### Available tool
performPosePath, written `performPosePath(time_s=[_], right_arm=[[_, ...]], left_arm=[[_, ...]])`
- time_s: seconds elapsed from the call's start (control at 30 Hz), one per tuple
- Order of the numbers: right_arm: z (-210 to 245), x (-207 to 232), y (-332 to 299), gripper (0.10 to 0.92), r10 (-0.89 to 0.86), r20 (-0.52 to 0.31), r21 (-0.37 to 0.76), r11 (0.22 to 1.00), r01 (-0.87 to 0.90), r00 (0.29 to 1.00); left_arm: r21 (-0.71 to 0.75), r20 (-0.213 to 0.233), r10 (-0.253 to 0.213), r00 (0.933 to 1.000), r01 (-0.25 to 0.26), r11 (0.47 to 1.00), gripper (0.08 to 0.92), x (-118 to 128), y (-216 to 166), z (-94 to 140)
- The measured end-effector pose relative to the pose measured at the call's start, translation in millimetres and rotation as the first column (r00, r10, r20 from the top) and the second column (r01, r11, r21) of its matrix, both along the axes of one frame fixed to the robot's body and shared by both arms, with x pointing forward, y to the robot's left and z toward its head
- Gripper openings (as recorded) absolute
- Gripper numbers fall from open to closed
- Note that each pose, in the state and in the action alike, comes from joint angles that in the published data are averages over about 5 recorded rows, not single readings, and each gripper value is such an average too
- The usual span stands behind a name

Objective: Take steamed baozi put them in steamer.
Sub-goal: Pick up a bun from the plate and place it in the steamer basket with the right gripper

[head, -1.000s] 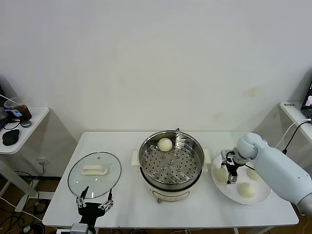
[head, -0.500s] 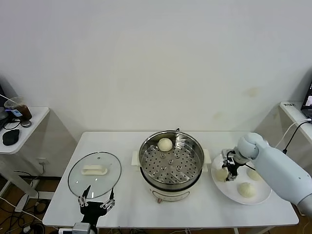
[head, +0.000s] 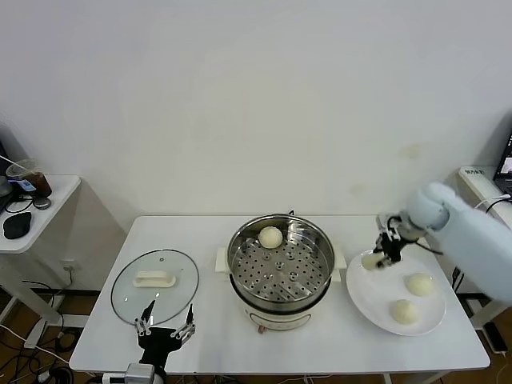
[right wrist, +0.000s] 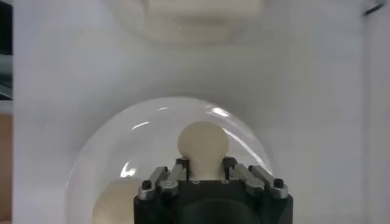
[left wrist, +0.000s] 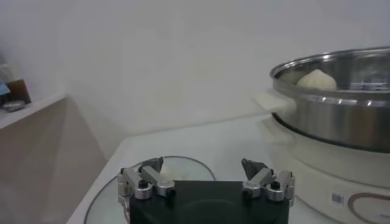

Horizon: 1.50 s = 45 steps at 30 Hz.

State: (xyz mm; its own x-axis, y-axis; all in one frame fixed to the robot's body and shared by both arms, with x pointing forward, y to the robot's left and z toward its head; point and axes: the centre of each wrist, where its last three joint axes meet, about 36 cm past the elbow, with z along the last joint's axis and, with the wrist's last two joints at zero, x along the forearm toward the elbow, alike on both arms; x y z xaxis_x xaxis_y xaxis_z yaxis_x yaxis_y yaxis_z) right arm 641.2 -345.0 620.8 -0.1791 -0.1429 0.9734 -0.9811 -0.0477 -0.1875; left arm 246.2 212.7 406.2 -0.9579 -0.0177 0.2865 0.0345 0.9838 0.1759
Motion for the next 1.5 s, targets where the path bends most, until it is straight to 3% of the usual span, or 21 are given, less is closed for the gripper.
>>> performPosePath(time_s=[0.23, 0.5, 0.87, 1.5], right_arm=[[63, 1, 66, 0.373, 0.076, -0.018, 0.056, 0.996, -0.075, 0.997], [82, -3, 148, 0.374, 0.133, -0.098, 0.091, 0.988, -0.124, 0.986], [48, -1, 243, 0.374, 0.185, -0.151, 0.044, 0.983, -0.181, 0.971], [-25, 5, 333, 0.39, 0.192, -0.112, -0.004, 0.981, -0.193, 0.975]], left_arm=[[-0.007, 0.008, -0.014, 0.9999, 0.015, 1.0, 0.823, 0, -5, 3], [-0.017, 0.01, -0.01, 0.9999, 0.01, 1.0, 0.823, 0, -6, 3], [-0.03, 0.005, -0.003, 1.0, 0.004, 1.0, 0.823, 1, -9, 1], [-0.055, 0.017, 0.001, 0.9999, 0.0, 0.999, 0.823, 3, -8, 6]])
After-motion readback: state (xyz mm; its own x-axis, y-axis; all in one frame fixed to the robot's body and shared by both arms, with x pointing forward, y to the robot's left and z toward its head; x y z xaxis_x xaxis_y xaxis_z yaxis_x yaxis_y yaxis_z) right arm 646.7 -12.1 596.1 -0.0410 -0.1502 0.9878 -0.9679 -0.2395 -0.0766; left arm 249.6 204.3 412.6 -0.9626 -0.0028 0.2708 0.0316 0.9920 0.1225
